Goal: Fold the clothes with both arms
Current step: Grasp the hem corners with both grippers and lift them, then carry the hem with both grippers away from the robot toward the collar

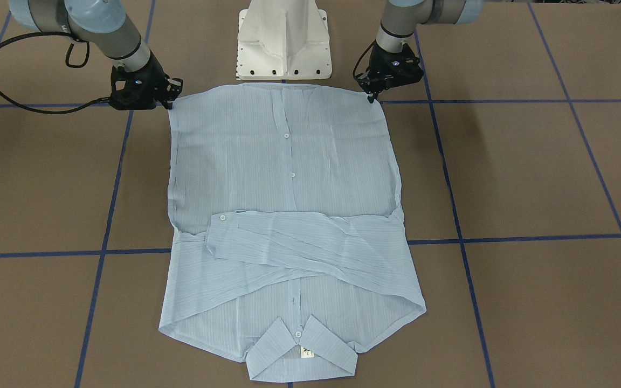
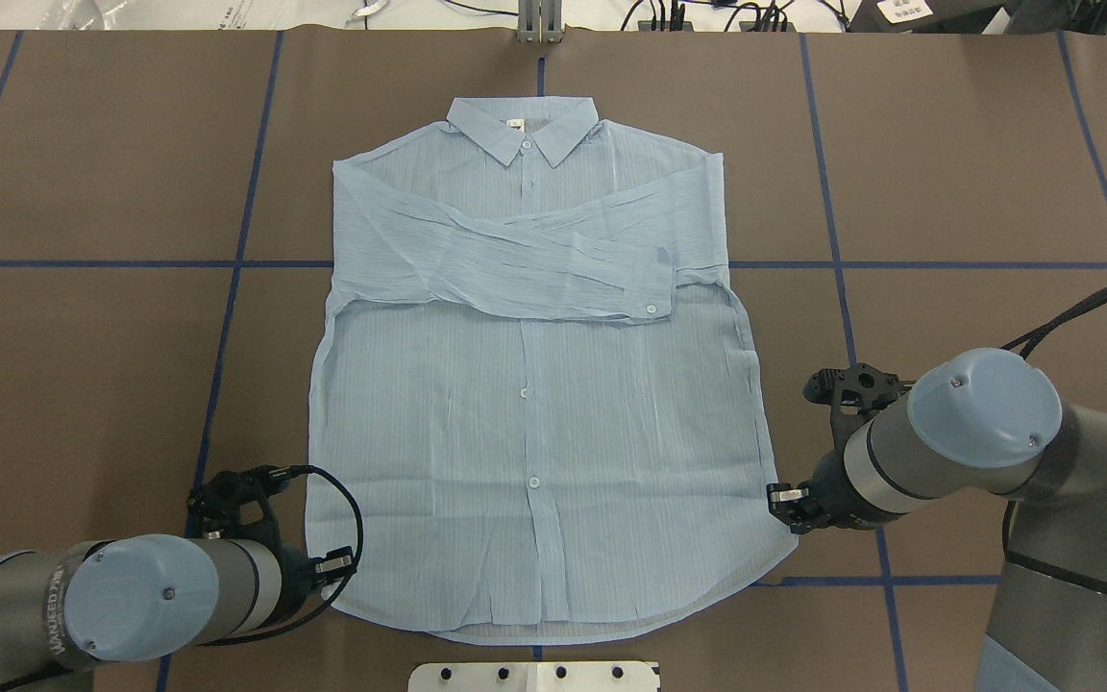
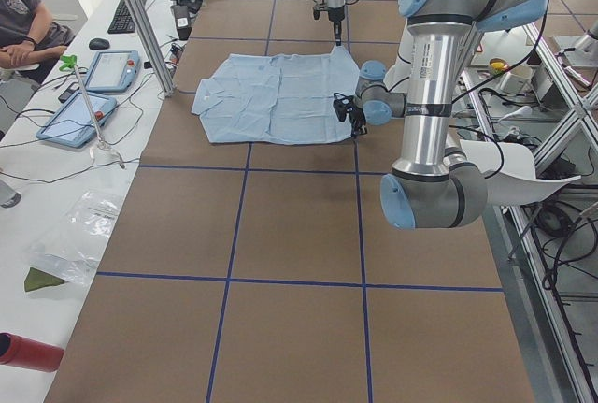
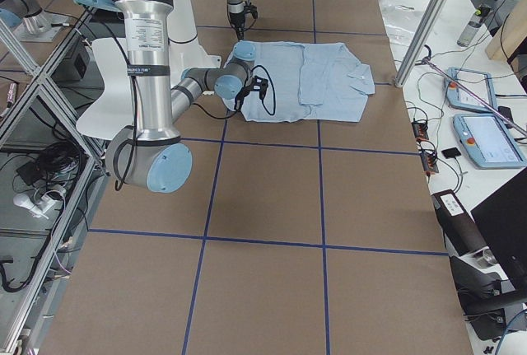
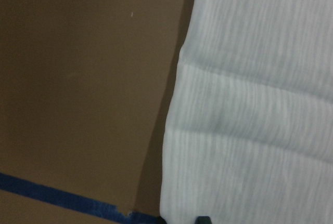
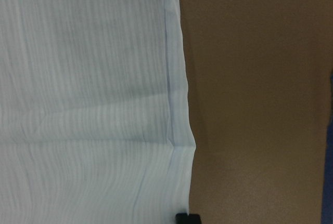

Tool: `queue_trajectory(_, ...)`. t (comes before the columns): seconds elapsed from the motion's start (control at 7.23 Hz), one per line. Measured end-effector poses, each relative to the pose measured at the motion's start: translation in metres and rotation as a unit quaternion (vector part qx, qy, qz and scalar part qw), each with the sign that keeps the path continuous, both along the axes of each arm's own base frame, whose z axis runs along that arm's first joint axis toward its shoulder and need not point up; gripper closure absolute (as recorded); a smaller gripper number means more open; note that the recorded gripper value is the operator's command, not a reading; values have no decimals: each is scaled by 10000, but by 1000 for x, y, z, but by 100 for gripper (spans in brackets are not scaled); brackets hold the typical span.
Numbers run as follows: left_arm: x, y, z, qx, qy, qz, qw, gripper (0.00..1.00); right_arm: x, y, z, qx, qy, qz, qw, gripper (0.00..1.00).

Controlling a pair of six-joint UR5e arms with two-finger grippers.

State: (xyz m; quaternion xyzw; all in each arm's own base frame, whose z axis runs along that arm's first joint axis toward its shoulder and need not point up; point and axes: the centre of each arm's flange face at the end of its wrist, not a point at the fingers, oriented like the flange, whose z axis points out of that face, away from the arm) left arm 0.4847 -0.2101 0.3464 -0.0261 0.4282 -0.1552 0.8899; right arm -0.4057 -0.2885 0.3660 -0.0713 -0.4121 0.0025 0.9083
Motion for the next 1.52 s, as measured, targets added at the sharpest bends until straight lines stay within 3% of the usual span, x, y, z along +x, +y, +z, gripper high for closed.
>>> queue_trajectory(0.55, -24, -14, -17, 219, 158, 6, 9996, 100, 28, -31, -11, -160, -225, 209, 9994, 100)
queue_trajectory(0.97, -53, -70, -16, 887, 15, 8, 9961, 100, 45, -54, -17, -172, -348, 388, 9985, 100)
queue_trajectory(1.24, -73, -98, -20, 1038, 68, 53, 9946, 100, 43, -73, -27, -119, -411, 535, 9976, 100)
queue_trajectory(1.52, -85, -127, -39, 1171, 222, -144, 9928, 100, 47, -107, -45, -79, -551, 795, 9953, 100)
